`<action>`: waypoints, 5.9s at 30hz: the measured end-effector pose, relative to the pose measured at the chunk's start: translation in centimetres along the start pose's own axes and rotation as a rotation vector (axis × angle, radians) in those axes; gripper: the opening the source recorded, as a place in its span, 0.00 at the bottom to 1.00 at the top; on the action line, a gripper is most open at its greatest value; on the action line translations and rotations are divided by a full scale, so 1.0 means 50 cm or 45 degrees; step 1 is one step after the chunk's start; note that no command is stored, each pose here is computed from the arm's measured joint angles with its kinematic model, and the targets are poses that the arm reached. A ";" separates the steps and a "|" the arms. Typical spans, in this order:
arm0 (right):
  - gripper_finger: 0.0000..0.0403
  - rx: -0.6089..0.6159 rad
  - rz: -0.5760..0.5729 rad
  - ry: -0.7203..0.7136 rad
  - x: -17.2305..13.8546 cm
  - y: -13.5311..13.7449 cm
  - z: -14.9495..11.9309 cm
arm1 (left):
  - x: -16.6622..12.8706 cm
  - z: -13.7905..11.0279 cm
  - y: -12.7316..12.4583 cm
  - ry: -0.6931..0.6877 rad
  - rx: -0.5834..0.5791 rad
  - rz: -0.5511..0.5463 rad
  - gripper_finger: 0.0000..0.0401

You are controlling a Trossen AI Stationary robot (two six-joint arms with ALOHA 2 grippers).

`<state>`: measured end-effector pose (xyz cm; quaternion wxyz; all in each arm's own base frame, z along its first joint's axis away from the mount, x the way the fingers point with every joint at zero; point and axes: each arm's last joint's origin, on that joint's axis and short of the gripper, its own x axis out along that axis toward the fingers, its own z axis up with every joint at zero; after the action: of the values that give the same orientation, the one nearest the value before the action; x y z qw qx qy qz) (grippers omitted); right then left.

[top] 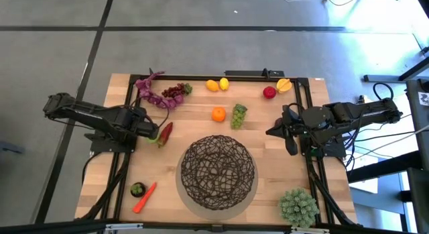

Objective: Build produce basket
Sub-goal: Put the pear into the mesh basket

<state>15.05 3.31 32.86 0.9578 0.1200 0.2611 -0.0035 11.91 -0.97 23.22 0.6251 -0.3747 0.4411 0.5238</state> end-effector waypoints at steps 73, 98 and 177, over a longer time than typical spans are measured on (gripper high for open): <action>0.02 0.038 -0.034 -0.027 0.000 -0.001 0.003 | -0.103 0.041 -0.031 -0.123 0.203 -0.153 0.00; 0.02 -0.058 -0.128 -0.176 -0.001 -0.001 0.021 | -0.335 0.127 -0.327 -0.279 0.953 -0.505 0.00; 0.02 -0.518 0.271 -0.055 -0.001 0.016 0.009 | -0.082 -0.037 -0.644 -0.086 1.433 -0.405 0.17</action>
<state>15.28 3.97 33.47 0.9626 -0.0486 0.2218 0.1477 43.09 -9.52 26.71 0.8125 -0.0299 0.5695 0.1204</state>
